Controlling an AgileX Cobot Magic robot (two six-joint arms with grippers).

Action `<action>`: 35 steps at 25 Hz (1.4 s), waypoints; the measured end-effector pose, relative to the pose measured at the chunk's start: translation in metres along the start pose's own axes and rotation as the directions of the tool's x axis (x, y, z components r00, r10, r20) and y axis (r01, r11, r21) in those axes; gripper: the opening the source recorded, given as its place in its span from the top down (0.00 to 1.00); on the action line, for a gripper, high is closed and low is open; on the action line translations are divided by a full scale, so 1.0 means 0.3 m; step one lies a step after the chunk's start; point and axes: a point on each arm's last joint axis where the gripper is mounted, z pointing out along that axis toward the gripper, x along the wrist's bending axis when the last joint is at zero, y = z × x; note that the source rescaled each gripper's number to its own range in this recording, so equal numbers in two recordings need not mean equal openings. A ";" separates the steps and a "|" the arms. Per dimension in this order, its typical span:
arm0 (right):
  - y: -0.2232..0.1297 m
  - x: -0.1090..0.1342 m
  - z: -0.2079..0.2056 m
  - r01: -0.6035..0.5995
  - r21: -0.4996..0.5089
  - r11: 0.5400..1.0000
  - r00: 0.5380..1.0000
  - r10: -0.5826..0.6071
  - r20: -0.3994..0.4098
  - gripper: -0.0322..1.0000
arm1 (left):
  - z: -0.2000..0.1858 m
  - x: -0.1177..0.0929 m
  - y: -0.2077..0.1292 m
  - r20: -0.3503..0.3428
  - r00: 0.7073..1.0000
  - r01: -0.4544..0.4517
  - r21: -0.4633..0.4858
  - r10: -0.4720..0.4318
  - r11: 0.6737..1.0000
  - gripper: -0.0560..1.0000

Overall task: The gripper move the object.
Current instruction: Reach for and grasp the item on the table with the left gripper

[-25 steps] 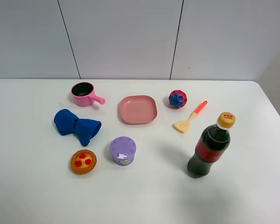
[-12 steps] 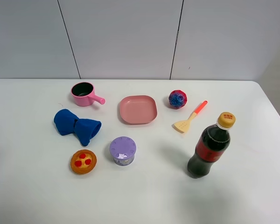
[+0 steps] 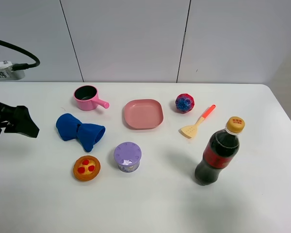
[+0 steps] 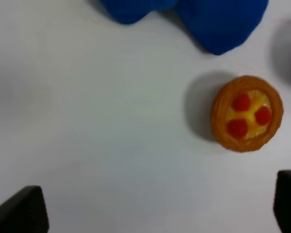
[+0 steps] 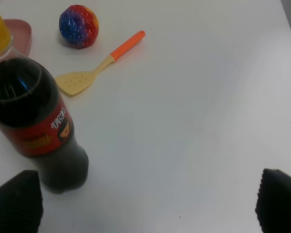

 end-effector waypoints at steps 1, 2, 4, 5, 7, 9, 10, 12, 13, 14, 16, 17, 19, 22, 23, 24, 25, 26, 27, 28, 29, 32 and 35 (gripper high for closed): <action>0.000 0.000 0.000 0.000 0.000 1.000 1.000 0.000 0.000 0.00 | 0.013 -0.012 0.008 0.005 1.000 -0.019 0.000 0.019 1.000 0.04; 0.000 0.000 0.000 0.000 0.000 1.000 1.000 0.000 0.000 0.00 | 0.025 -0.032 0.015 0.012 0.999 -0.044 -0.004 0.044 0.999 0.04; 0.000 0.000 0.000 0.000 0.000 1.000 1.000 0.000 0.000 0.00 | 0.044 -0.084 0.027 0.028 0.994 -0.107 -0.018 0.107 0.994 0.04; 0.000 0.000 0.000 0.000 0.000 1.000 1.000 0.000 0.000 0.00 | 0.057 -0.117 0.027 0.035 0.989 -0.143 -0.029 0.144 0.989 0.04; 0.000 0.000 0.000 0.000 0.000 1.000 1.000 0.000 0.000 0.00 | 0.084 -0.178 0.014 0.032 0.973 -0.229 -0.037 0.230 0.973 0.04; 0.000 0.000 0.000 0.000 0.000 1.000 1.000 0.000 0.000 0.00 | 0.118 -0.234 -0.018 0.024 0.944 -0.327 -0.030 0.328 0.944 0.04; 0.000 0.000 0.000 0.000 0.000 1.000 1.000 0.000 0.000 0.00 | 0.135 -0.251 -0.035 0.013 0.929 -0.370 -0.028 0.371 0.928 0.04; 0.000 0.000 0.000 0.000 0.000 1.000 1.000 0.000 0.000 0.00 | 0.164 -0.275 -0.062 -0.010 0.901 -0.434 -0.045 0.434 0.900 0.04; 0.000 0.000 0.000 0.000 0.000 1.000 1.000 0.000 0.000 0.00 | 0.177 -0.279 -0.071 -0.021 0.892 -0.451 -0.065 0.451 0.890 0.04; 0.000 0.000 0.000 0.000 0.000 1.000 1.000 0.000 0.000 0.00 | 0.188 -0.279 -0.078 -0.028 0.889 -0.458 -0.080 0.457 0.885 0.04; 0.000 0.000 0.000 0.000 0.000 1.000 1.000 0.000 0.000 0.00 | 0.204 -0.281 -0.078 -0.032 0.889 -0.457 -0.108 0.456 0.883 0.04; 0.000 0.000 0.000 0.000 0.000 1.000 1.000 0.000 0.000 0.00 | 0.214 -0.282 -0.078 -0.031 0.889 -0.458 -0.103 0.458 0.883 0.04; 0.000 0.000 0.000 0.000 0.000 1.000 1.000 0.000 0.000 0.00 | 0.241 -0.282 -0.079 -0.026 0.886 -0.463 -0.073 0.462 0.884 0.05; 0.000 0.000 0.000 0.000 0.000 1.000 1.000 0.000 0.000 0.00 | 0.302 -0.279 -0.081 -0.017 0.876 -0.482 -0.010 0.482 0.876 0.06; 0.000 0.000 0.000 0.000 0.000 1.000 1.000 0.000 0.000 0.00 | 0.324 -0.278 -0.083 -0.012 0.876 -0.482 0.010 0.482 0.876 0.06; 0.000 0.000 0.000 0.000 0.000 1.000 1.000 0.000 0.000 0.00 | 0.346 -0.277 -0.084 -0.006 0.877 -0.480 0.029 0.480 0.877 0.06; 0.000 0.000 0.000 0.000 0.000 1.000 1.000 0.000 0.000 0.00 | 0.364 -0.277 -0.086 0.000 0.879 -0.477 0.043 0.478 0.878 0.06; 0.000 0.000 0.000 0.000 0.000 1.000 1.000 0.000 0.000 0.00 | 0.383 -0.277 -0.088 0.005 0.880 -0.474 0.058 0.474 0.879 0.07; 0.000 0.000 0.000 0.000 0.000 1.000 1.000 0.000 0.000 0.00 | 0.400 -0.278 -0.090 0.008 0.879 -0.476 0.070 0.477 0.877 0.07; 0.000 0.000 0.000 0.000 0.000 1.000 1.000 0.000 0.000 0.00 | 0.411 -0.281 -0.092 0.011 0.878 -0.478 0.075 0.478 0.875 0.07; 0.000 0.000 0.000 0.000 0.000 1.000 1.000 0.000 0.000 0.00 | 0.422 -0.286 -0.093 0.014 0.876 -0.482 0.078 0.483 0.873 0.07; 0.000 0.000 0.000 0.000 0.000 1.000 1.000 0.000 0.000 0.00 | 0.438 -0.314 -0.099 0.028 0.869 -0.494 0.068 0.493 0.867 0.07; 0.000 0.000 0.000 0.000 0.000 1.000 1.000 0.000 0.000 0.00 | 0.443 -0.349 -0.109 0.043 0.853 -0.522 0.054 0.521 0.851 0.07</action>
